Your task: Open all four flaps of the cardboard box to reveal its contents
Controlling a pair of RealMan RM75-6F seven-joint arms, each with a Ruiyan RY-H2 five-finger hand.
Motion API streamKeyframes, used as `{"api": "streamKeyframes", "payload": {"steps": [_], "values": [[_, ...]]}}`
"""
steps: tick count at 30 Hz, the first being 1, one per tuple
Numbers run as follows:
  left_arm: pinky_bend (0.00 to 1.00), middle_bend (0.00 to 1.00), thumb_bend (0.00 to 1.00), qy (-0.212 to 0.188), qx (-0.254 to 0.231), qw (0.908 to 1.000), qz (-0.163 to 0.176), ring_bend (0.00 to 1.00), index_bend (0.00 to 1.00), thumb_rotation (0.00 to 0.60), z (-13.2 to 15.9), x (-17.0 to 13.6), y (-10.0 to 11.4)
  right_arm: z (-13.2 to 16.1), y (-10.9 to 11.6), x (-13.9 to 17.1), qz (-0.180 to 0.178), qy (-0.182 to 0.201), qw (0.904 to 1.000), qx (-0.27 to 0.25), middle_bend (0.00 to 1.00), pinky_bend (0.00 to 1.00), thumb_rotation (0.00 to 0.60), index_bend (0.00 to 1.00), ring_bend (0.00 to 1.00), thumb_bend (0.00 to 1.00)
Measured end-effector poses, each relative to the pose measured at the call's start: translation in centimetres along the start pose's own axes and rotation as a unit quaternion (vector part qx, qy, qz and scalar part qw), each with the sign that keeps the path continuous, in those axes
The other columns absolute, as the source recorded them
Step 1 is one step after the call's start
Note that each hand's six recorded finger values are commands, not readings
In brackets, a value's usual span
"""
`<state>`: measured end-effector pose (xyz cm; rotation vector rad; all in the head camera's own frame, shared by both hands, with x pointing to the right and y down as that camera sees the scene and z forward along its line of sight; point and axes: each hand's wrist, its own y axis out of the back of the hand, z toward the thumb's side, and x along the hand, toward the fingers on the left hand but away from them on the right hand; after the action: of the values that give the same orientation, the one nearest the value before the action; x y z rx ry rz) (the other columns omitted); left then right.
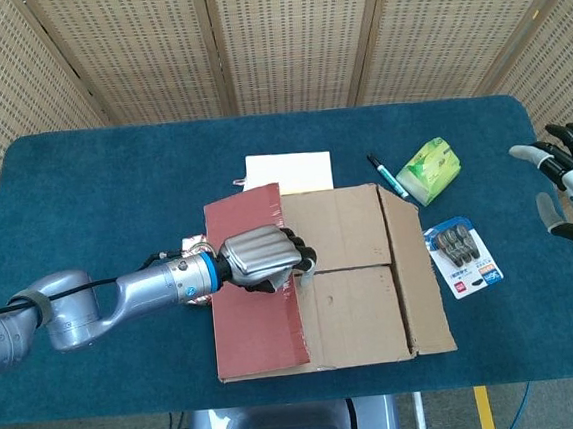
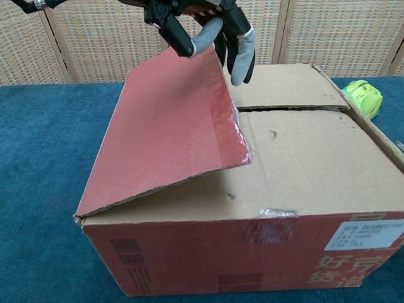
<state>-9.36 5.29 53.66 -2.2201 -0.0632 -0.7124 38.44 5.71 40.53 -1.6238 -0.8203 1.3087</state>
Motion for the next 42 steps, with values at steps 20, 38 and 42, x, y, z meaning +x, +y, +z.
{"api": "streamKeyframes", "payload": {"steps": [20, 38, 42], "values": [[0.29, 0.31, 1.0, 0.028, -0.006, 0.9967, 0.076, 0.29, 0.43, 0.6, -0.7, -7.5, 4.2, 0.6, 0.3, -0.9, -0.012, 0.007, 0.9999, -0.004, 0.21, 0.03, 0.6, 0.14, 0.0, 0.67], [0.29, 0.31, 1.0, 0.076, -0.006, 0.9953, 0.059, 0.29, 0.43, 0.6, -1.3, -14.2, 3.1, 1.2, 0.2, -1.4, -0.015, 0.014, 0.9998, -0.006, 0.21, 0.02, 0.6, 0.13, 0.0, 0.67], [0.29, 0.31, 1.0, 0.09, -0.004, 0.9943, 0.057, 0.29, 0.43, 0.6, -1.4, -15.7, 3.0, 1.4, 0.1, -1.6, -0.015, 0.016, 0.9997, -0.006, 0.21, 0.02, 0.6, 0.13, 0.0, 0.67]]}}
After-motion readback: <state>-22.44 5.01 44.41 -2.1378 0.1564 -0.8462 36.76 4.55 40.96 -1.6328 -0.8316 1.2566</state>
